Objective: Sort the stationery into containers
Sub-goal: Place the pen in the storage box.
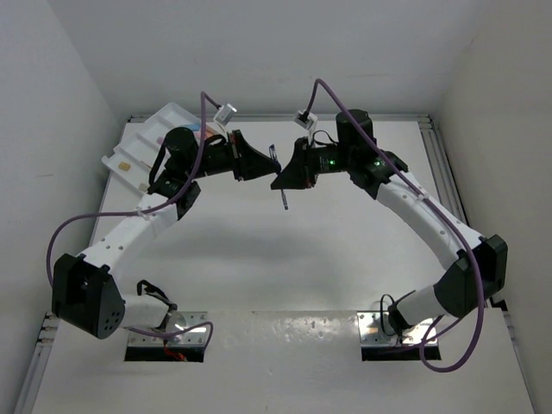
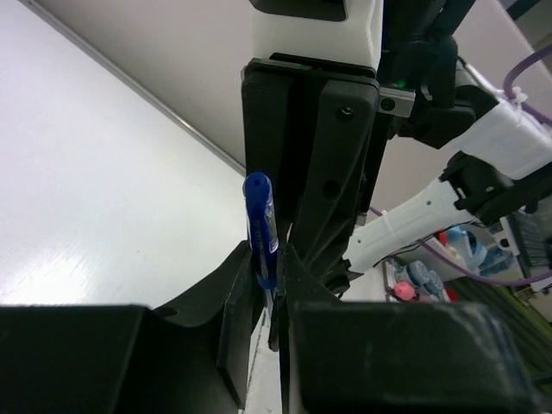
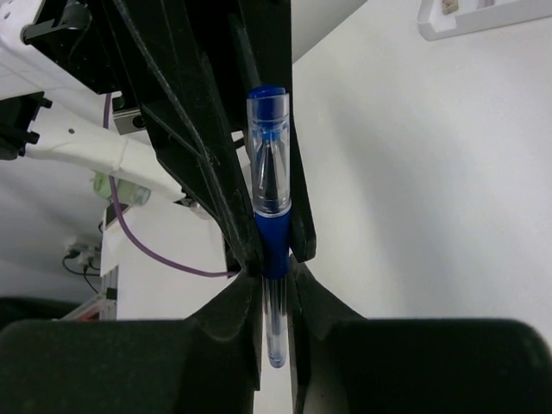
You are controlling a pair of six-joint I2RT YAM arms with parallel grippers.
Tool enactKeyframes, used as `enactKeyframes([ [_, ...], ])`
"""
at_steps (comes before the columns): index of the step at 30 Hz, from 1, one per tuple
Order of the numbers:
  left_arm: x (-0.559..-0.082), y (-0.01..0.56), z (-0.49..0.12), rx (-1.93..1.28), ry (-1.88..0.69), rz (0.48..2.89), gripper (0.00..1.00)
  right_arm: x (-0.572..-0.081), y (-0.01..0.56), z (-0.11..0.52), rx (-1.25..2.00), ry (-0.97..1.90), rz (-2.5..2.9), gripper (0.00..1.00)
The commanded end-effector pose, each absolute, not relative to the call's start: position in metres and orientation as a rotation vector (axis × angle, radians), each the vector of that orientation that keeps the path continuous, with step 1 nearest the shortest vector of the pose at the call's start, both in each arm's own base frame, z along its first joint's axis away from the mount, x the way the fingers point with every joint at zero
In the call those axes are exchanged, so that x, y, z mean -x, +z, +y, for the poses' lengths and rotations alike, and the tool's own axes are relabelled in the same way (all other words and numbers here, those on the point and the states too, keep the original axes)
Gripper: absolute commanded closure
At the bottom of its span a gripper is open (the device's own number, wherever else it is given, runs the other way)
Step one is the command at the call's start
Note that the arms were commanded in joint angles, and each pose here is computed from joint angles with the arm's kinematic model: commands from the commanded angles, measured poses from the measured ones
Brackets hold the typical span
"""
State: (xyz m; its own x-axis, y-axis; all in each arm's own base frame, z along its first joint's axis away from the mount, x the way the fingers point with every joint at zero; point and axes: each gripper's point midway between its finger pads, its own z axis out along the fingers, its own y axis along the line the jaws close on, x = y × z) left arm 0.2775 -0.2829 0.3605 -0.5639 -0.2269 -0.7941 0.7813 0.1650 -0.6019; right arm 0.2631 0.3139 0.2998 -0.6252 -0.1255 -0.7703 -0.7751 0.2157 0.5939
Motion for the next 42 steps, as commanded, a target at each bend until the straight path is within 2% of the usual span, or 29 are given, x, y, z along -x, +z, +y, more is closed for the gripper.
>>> enactKeyframes([
  [1,-0.282,0.371,-0.27,-0.52,-1.545,1.558,1.0,-0.266,0.32,0.318,0.852,1.446,1.847,0.86],
  [2,-0.284,0.37,-0.267,-0.507,-1.546,1.565,1.0,-0.266,0.32,0.317,0.854,1.443,1.847,0.78],
  [3,-0.291,0.37,-0.258,-0.481,-1.531,1.569,1.0,-0.268,0.32,0.315,0.848,1.436,1.85,0.6],
  [5,-0.307,0.365,-0.24,-0.419,-1.493,1.618,1.0,-0.274,0.317,0.306,0.816,1.413,1.886,0.46],
  [7,-0.322,0.357,-0.224,-0.368,-1.444,1.674,1.0,-0.28,0.316,0.299,0.794,1.388,1.904,0.41],
  [11,-0.374,0.315,-0.155,-0.18,-1.23,1.893,1.0,-0.306,0.3,0.267,0.726,1.231,1.968,0.37],
  [12,-0.388,0.282,-0.13,-0.087,-1.147,2.013,1.0,-0.307,0.294,0.261,0.717,1.203,2.0,0.36],
  [18,-0.449,0.233,0.022,0.386,-0.679,2.08,1.0,-0.321,0.265,0.231,0.666,1.088,2.098,0.36],
  [20,-0.463,0.233,0.059,0.499,-0.567,2.063,1.0,-0.323,0.26,0.225,0.656,1.079,2.109,0.36],
  [22,-0.475,0.204,0.086,0.605,-0.507,2.128,1.0,-0.325,0.257,0.221,0.656,1.069,2.11,0.36],
  [29,-0.537,0.182,0.13,0.663,-0.43,2.121,1.0,-0.331,0.241,0.214,0.623,1.087,2.148,0.36],
  [34,-0.547,0.154,0.142,0.713,-0.309,2.139,1.0,-0.334,0.23,0.203,0.596,1.08,2.176,0.36],
  [42,-0.566,0.131,0.142,0.753,-0.366,2.109,1.0,-0.34,0.217,0.195,0.557,1.095,2.21,0.36],
])
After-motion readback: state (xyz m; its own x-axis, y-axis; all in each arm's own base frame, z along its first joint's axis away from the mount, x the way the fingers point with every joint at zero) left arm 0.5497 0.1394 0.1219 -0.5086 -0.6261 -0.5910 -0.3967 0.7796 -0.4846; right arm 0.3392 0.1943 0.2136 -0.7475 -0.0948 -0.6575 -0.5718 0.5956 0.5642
